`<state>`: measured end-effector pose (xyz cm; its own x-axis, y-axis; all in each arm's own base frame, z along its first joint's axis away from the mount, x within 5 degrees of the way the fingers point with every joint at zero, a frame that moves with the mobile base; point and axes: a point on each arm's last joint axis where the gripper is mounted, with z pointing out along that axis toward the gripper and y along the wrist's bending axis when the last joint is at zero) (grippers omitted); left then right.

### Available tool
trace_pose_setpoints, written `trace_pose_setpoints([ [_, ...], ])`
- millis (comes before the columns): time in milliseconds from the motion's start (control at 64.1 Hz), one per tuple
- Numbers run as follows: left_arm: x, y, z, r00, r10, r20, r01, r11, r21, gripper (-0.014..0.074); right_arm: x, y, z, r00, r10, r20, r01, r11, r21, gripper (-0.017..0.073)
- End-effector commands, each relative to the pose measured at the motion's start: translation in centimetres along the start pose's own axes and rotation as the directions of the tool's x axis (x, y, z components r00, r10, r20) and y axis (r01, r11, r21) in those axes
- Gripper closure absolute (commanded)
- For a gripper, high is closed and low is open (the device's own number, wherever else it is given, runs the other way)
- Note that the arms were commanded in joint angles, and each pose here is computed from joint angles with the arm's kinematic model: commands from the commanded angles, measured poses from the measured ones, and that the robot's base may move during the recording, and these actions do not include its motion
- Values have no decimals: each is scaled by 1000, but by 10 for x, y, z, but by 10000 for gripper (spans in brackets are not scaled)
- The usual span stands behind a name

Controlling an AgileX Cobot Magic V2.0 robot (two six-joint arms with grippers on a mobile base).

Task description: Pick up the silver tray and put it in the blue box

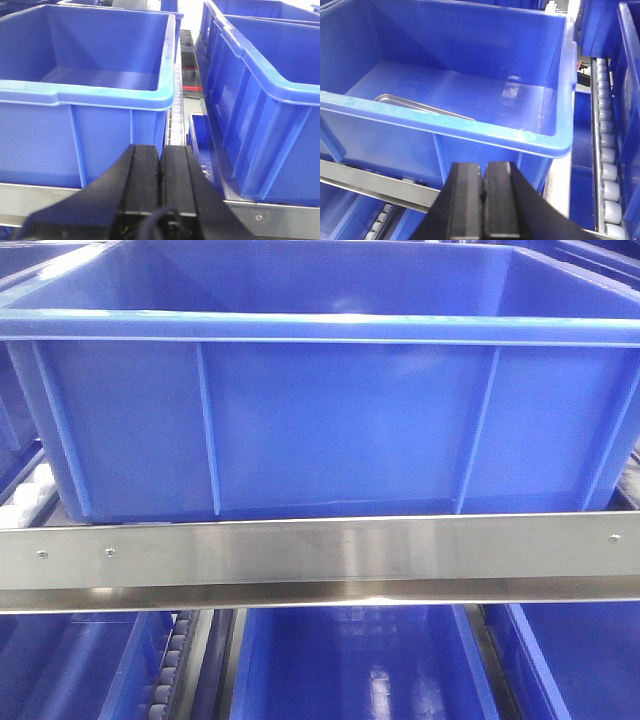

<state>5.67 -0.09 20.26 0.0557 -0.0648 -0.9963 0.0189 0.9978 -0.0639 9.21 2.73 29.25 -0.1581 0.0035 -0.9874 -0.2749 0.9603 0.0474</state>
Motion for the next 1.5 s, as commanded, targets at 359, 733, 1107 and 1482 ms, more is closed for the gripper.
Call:
trace_pose_setpoints([
  [359,-11,0,-2,993,-9,116,9,1000,-4,698,45,-22,-18,994,-47,94,21,966,258,510],
  [733,-11,0,-2,993,-9,116,9,1000,-4,698,98,-23,-29,980,-4,197,-58,950,306,510],
  [1107,-11,0,-2,993,-9,116,9,1000,-4,698,97,-23,-29,979,-5,205,-59,951,304,510],
  [1482,-11,0,-2,993,-9,116,9,1000,-4,698,97,-23,-29,979,-5,205,-59,951,304,510],
])
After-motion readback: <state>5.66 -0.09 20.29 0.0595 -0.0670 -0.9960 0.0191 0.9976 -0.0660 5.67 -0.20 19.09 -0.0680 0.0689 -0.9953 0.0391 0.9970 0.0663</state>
